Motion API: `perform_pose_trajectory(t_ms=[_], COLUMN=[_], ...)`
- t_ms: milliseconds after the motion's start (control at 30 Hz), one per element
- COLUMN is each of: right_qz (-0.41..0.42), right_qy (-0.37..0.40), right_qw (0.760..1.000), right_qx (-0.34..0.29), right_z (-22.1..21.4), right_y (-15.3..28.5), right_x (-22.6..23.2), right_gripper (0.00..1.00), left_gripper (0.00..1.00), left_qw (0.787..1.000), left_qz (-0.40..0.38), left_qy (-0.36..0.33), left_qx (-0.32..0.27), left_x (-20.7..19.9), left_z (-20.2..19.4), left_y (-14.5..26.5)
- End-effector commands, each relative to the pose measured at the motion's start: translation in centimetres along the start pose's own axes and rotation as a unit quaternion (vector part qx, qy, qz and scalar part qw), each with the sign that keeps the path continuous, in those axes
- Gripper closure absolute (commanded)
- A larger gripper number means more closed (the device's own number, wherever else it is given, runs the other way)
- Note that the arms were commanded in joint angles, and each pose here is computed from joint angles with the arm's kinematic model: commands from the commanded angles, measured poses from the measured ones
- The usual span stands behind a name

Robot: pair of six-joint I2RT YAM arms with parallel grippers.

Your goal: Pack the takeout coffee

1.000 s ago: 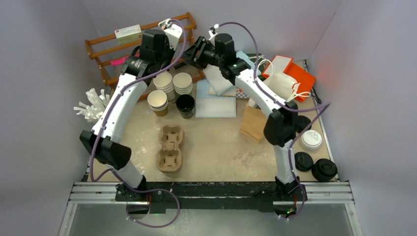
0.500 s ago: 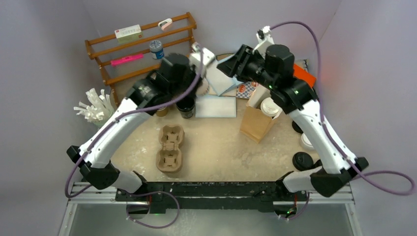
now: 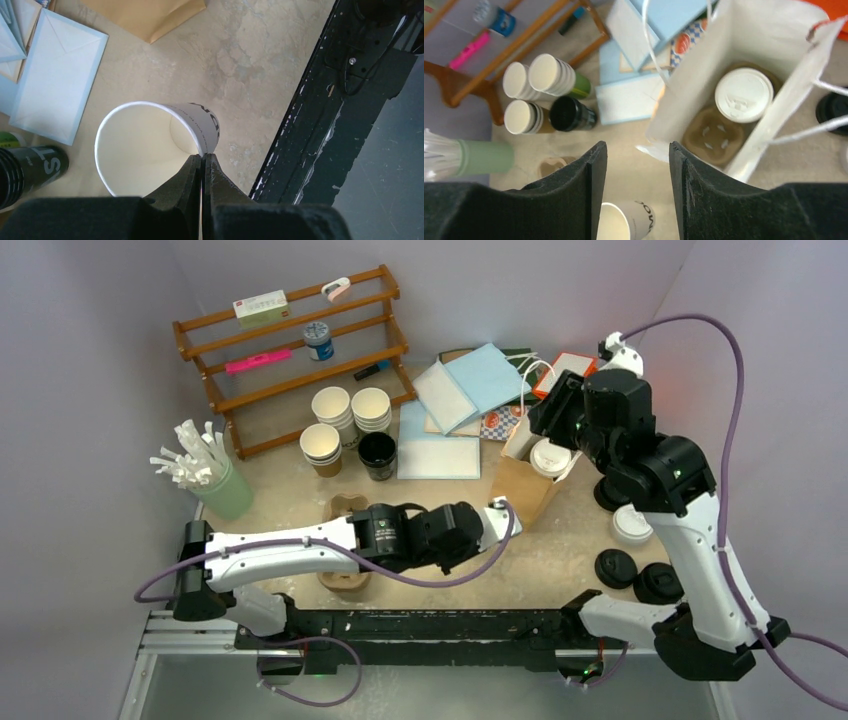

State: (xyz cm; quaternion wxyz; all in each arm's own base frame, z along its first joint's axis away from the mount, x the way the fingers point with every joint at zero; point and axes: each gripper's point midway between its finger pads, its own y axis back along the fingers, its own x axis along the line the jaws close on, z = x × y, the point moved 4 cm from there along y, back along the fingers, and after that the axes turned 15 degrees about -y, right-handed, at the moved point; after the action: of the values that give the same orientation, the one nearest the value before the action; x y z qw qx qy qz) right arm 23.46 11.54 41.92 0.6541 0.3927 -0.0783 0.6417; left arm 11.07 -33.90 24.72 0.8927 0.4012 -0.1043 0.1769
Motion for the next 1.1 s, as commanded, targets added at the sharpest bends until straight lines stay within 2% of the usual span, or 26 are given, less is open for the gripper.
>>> perform_pose_trajectory(t_ms=[0,167,333,467,600,733,800,933,1067], right_qz=[-0.048,-0.050,-0.092,-0.143,-0.168,-0.230,-0.236,-0.188,-0.184], right_qy=[-0.005,-0.043,-0.062,-0.106,-0.104,-0.091,-0.080,-0.085,-0.091], right_qw=[0.999,0.997,0.992,0.982,0.978,0.966,0.965,0.977,0.978], right_qx=[0.011,0.031,0.062,0.068,0.070,0.074,0.076,0.059,0.031], right_z=[-1.3,-2.9,-5.4,-7.3,-8.9,-10.5,-10.7,-9.3,-7.6], right_y=[2.4,4.5,5.1,5.7,4.5,2.7,1.8,0.9,1.0], right_x=[-3.9,-5.9,-9.0,-11.7,-13.3,-15.1,-15.0,-12.7,-11.6], right_gripper=[0.48,0.48,0.48,0.48,0.48,0.45,0.41,0.27,0.28], left_gripper=[1.00,1.00,1.00,1.00,1.00,1.00,1.00,1.00,1.00], left_qw=[0.999,0.999,0.994,0.992,0.990,0.988,0.988,0.988,0.990], left_qz=[0.029,0.030,0.076,0.095,0.107,0.126,0.130,0.129,0.125], left_qy=[-0.006,-0.032,-0.044,-0.048,-0.058,-0.064,-0.065,-0.058,-0.047], left_qx=[-0.023,0.019,0.069,0.069,0.065,0.056,0.054,0.054,0.044], left_x=[-1.4,-3.0,-2.6,-2.4,-2.4,-1.9,-1.6,-0.9,-0.1], left_z=[0.5,-1.4,-2.3,-2.1,-2.2,-1.8,-1.6,-1.6,-1.5], left_y=[-1.7,-4.3,-6.7,-8.0,-9.0,-9.6,-9.8,-9.7,-9.6])
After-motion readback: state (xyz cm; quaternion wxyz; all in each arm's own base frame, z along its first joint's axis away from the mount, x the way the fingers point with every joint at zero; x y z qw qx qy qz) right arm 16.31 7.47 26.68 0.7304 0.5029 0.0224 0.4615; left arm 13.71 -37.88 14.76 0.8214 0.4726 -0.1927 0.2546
